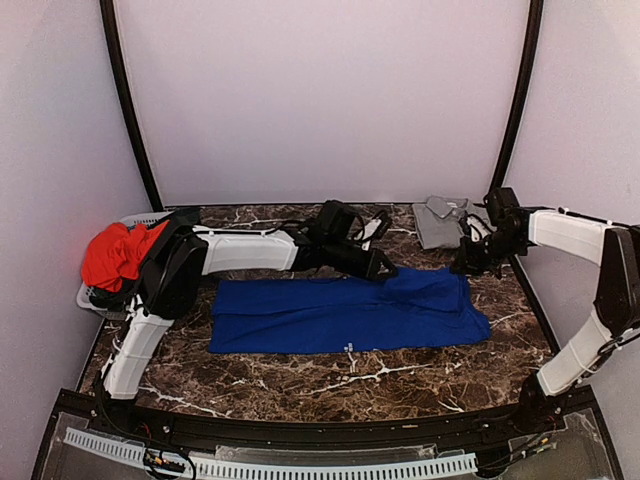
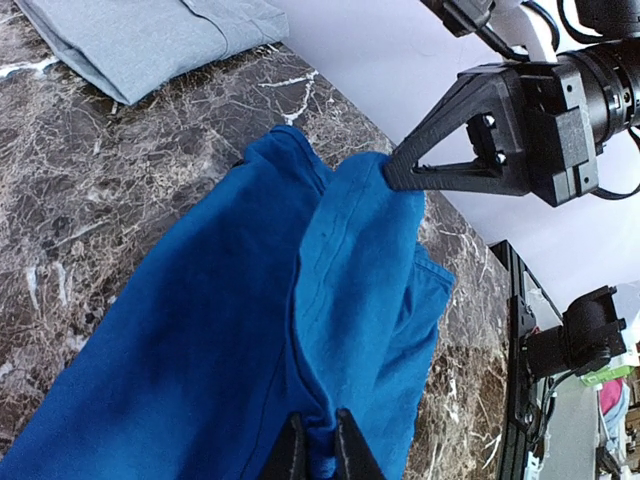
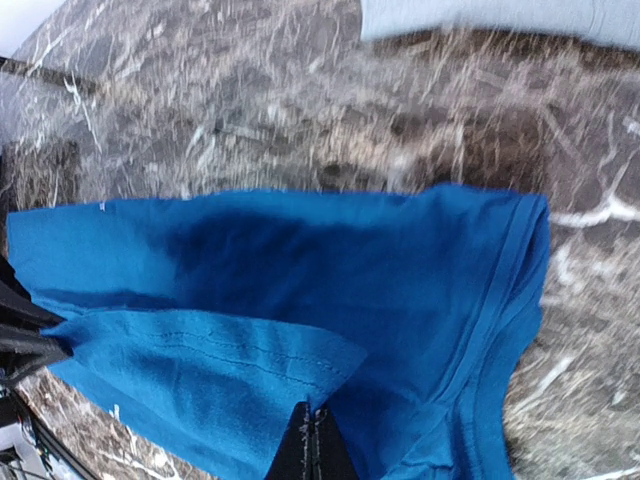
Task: Fold and stack the mixed laundry pile
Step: Fold the 1/3-folded T-shirt at the center of the board.
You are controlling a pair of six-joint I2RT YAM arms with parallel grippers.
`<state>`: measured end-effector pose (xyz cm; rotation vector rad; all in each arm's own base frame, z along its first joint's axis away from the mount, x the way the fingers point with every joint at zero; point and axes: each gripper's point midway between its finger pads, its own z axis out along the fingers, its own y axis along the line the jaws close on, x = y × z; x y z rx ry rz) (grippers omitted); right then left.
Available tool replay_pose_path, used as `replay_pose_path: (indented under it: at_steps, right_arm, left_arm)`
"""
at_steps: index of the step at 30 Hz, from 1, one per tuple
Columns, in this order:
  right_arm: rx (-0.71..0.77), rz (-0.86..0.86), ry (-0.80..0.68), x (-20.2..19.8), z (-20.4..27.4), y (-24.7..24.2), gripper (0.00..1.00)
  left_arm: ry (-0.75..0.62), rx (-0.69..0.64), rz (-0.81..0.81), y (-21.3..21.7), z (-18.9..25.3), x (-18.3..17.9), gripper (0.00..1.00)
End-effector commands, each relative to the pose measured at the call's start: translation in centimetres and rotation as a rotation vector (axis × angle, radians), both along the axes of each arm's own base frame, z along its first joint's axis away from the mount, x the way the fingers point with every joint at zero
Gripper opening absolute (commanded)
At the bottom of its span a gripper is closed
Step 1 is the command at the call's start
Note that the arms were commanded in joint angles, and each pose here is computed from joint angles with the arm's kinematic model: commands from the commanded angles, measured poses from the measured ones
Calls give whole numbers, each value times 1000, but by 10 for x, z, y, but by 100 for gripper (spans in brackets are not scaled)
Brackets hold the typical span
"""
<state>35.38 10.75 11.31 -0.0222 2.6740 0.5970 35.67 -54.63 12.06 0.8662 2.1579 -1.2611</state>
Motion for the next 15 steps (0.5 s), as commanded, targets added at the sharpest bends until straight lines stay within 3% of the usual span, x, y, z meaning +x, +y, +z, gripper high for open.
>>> replay_pose_path:
  at_steps: [1,6,15]
  right_arm:
    - [26,22,19,-20,-3,13,0]
    - [34,34,51,-44,-9,23,0]
    - [12,-15,141,-88,-21,32,0]
  left_arm:
    - [-88,-33,-32,6,23,-8,9]
    - [-116,-1,-111,8,7,-43,0]
    - [-155,28,-144,25,-6,-76,0]
